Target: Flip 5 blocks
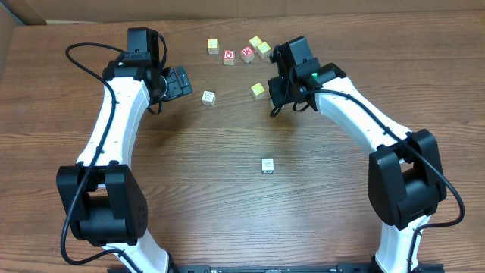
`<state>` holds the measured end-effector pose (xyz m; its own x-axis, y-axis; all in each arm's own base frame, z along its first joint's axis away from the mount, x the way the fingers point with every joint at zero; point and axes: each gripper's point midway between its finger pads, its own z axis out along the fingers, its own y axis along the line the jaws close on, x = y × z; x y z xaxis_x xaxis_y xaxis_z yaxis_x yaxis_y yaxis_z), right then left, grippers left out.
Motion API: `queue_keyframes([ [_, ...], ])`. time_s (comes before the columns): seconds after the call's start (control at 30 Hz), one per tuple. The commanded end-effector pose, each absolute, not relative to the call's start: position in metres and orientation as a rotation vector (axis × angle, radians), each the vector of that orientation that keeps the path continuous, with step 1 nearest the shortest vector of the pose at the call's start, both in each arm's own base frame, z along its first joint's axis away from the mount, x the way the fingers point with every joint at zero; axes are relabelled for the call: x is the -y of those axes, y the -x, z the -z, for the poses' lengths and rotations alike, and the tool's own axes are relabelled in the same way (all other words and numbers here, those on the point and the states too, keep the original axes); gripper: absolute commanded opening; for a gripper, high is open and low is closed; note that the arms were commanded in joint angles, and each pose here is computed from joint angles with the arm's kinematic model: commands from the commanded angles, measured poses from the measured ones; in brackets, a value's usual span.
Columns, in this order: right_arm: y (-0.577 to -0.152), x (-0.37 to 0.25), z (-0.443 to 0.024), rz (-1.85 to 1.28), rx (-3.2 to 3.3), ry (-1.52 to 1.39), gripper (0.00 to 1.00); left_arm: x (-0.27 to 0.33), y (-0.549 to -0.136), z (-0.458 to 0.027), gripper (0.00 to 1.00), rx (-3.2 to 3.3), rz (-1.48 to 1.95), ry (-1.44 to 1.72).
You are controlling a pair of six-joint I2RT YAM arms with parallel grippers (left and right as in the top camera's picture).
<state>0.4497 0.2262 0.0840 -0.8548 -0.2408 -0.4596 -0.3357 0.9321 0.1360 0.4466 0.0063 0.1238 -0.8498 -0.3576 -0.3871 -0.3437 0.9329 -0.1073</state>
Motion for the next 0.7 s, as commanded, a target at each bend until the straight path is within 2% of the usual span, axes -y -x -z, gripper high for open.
queue_keyframes([
  [0.0, -0.434, -0.234, -0.096, -0.360, -2.693, 0.352, 0.30, -0.007, -0.452, -0.127, 1.00, -2.662, 0.041, 0.534],
  [0.23, -0.385, -0.226, -0.104, -0.417, -2.892, 0.151, 0.29, -0.007, -0.452, -0.127, 1.00, -2.663, 0.041, 0.534],
  [0.4, -0.348, -0.239, -0.119, -0.473, -2.966, 0.172, 0.30, -0.007, -0.452, -0.127, 1.00, -2.663, 0.041, 0.534],
  [0.67, -0.303, -0.250, -0.101, -0.409, -3.111, 0.129, 0.30, -0.007, -0.452, -0.127, 1.00, -2.662, 0.041, 0.534],
])
